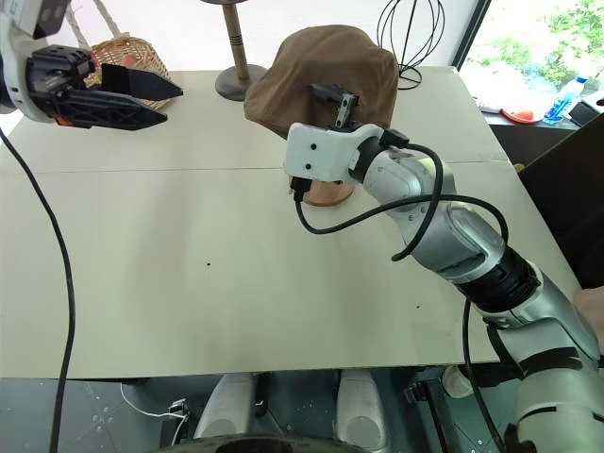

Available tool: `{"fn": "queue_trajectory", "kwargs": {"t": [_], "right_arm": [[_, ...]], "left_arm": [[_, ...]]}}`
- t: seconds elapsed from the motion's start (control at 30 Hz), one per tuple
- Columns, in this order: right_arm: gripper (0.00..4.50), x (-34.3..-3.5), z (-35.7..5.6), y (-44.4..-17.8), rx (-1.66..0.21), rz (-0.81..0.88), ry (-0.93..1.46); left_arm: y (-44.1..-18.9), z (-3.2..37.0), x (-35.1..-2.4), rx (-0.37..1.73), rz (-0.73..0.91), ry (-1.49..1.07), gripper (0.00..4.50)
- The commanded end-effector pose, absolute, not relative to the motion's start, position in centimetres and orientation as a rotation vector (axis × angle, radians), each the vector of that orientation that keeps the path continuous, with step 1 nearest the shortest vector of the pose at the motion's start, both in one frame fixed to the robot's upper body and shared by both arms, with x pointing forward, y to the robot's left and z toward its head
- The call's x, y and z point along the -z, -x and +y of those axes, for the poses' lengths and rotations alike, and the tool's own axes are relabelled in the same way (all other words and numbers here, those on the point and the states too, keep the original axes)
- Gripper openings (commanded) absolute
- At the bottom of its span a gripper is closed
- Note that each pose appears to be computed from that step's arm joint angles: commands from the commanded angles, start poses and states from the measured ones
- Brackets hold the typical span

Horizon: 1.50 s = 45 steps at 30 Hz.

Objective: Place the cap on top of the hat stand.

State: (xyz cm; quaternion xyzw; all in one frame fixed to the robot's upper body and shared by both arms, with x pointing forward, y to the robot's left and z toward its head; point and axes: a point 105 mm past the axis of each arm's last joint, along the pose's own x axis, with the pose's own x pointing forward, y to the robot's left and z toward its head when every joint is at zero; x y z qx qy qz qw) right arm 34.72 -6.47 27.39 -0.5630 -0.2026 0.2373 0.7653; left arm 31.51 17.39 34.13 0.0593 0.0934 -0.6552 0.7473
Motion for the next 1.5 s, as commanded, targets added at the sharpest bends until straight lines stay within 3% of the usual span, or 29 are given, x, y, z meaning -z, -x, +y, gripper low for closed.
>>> {"fn": "queue_trajectory", "kwargs": {"t": [0.03, 0.2, 0.7, 0.97, 1.23, 1.5], "right_arm": [[3.18, -29.4, -6.3, -34.3, -0.459, -0.539, 1.218], [0.65, -29.9, -6.2, -34.1, -0.436, -0.569, 1.228], [0.65, -35.3, -7.5, -31.2, -0.362, -0.846, 1.185], [0.65, -37.8, -11.3, -30.1, -0.345, -1.064, 1.107], [0.65, -35.8, -13.6, -29.6, -0.351, -1.202, 1.086], [0.65, -32.9, -12.2, -30.8, -0.407, -1.254, 1.058]], "left_arm": [[-30.8, 17.4, -35.9, 1.443, 0.139, -0.177, 4.17], [-30.9, 17.5, -35.9, 1.439, 0.130, -0.170, 4.17], [-31.1, 17.8, -35.7, 1.426, 0.114, -0.178, 4.17], [-31.3, 18.0, -35.8, 1.408, 0.109, -0.182, 4.17], [-31.4, 18.2, -36.2, 1.392, 0.101, -0.181, 4.17], [-31.5, 17.9, -36.4, 1.395, 0.094, -0.184, 4.17]]}}
